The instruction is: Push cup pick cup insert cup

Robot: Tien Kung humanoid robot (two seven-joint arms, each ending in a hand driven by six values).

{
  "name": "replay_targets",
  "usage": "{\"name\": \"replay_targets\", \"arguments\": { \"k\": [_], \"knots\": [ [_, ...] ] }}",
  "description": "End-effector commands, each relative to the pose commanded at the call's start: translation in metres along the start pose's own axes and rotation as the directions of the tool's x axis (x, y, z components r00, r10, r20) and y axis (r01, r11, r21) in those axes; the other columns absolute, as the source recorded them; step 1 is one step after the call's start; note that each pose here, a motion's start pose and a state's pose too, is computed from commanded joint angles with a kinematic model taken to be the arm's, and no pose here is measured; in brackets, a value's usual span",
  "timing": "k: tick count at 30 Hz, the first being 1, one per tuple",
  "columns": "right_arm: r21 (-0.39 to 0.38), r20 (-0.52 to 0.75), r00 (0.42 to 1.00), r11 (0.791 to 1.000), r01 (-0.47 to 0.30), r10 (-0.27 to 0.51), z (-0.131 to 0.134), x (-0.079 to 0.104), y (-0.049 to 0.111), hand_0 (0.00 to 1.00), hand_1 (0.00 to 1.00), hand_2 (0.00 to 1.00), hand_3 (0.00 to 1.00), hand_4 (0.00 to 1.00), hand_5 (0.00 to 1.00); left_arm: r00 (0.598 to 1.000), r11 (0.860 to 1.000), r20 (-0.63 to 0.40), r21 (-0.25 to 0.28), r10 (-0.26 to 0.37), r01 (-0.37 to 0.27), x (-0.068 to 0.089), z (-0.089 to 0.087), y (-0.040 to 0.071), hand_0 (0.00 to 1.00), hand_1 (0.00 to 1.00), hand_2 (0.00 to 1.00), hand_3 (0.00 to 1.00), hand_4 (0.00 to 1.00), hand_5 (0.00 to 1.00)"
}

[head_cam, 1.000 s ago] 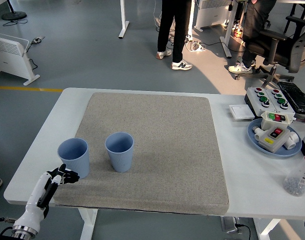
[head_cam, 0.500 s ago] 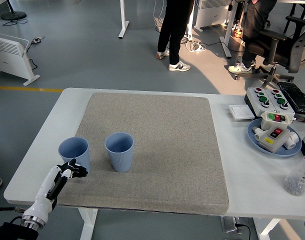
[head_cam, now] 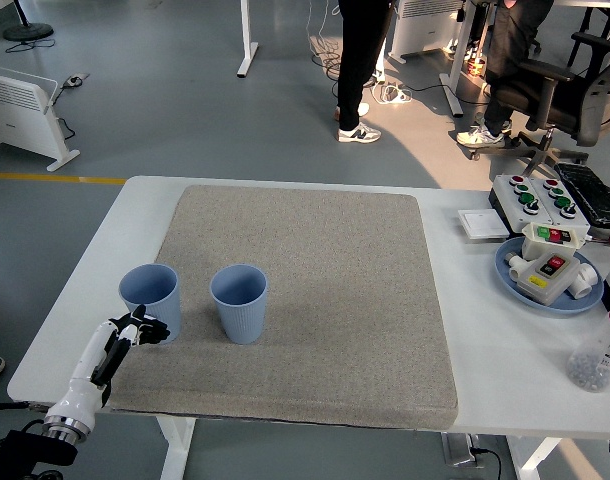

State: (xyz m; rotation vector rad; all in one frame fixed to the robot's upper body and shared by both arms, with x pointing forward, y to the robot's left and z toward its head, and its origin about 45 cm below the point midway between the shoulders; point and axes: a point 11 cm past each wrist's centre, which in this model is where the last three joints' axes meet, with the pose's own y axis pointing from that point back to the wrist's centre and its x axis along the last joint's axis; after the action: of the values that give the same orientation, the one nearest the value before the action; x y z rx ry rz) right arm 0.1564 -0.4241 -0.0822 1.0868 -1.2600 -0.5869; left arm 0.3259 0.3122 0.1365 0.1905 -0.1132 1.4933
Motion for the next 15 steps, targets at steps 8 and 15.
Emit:
{"name": "replay_targets", "arguments": {
  "k": [8, 15],
  "knots": [
    [-0.002, 0.000, 1.000, 1.000, 0.001, -0.001, 0.001, -0.001, 0.000, 0.523, 0.544, 0.619, 0.563, 0.112, 0.444, 1.000, 1.000, -0.005, 0.009, -0.012, 0.012, -0.003, -0.003, -0.008, 0.600, 0.551, 0.509, 0.460, 0.602, 0.998],
    [-0.002, -0.001, 1.000, 1.000, 0.003, -0.003, 0.001, -0.002, 0.000, 0.523, 0.544, 0.618, 0.564, 0.112, 0.444, 1.000, 1.000, 0.009, 0.008, -0.023, 0.023, -0.003, -0.002, -0.018, 0.603, 0.551, 0.507, 0.459, 0.603, 0.998]
  ]
}}
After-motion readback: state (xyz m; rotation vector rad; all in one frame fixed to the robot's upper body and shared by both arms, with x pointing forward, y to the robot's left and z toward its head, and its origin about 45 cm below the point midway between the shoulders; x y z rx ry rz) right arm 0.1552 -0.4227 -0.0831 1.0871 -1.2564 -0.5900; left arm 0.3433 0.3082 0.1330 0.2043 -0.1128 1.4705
